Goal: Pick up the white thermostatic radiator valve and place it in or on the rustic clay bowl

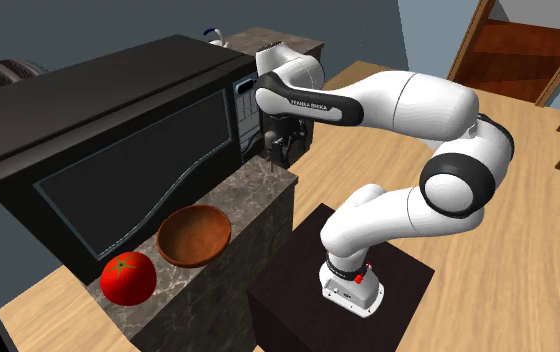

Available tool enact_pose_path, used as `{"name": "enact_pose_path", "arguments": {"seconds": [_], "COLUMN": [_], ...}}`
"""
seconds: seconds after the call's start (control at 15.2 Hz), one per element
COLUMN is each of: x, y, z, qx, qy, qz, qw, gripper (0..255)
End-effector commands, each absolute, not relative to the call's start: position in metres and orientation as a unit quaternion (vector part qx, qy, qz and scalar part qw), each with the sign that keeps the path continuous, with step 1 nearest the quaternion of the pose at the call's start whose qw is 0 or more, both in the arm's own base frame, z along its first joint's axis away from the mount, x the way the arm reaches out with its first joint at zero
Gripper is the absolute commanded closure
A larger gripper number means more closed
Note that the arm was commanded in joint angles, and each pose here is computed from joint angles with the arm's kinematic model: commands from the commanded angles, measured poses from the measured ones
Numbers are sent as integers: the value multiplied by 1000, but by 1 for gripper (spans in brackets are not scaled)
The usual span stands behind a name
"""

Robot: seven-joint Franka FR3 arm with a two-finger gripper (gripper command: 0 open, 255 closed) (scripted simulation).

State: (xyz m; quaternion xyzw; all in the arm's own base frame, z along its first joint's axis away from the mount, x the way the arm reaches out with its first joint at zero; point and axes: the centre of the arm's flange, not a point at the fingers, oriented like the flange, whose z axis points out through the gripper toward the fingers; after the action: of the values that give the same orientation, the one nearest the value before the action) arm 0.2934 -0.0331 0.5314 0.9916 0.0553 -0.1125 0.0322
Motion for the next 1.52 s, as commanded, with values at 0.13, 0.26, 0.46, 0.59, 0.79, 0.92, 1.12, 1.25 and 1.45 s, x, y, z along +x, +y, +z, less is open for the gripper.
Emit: {"name": "enact_pose_path", "arguments": {"seconds": [0.13, 0.26, 0.46, 0.59, 0.79, 0.92, 1.12, 1.25, 1.45], "x": [301, 308, 315, 319, 320, 320, 321, 320, 321], "y": [-26, -19, -8, -2, 2, 2, 2, 2, 2], "z": [553, 575, 609, 632, 639, 629, 613, 604, 604], "qx": [993, 994, 994, 993, 992, 992, 992, 992, 992], "qy": [69, 84, 105, 119, 126, 126, 126, 126, 126], "qz": [-90, -68, -34, -11, 1, 1, 1, 1, 1], "qw": [27, 22, 14, 9, 6, 6, 6, 6, 6], "gripper": [0, 0, 0, 0, 0, 0, 0, 0, 0]}}
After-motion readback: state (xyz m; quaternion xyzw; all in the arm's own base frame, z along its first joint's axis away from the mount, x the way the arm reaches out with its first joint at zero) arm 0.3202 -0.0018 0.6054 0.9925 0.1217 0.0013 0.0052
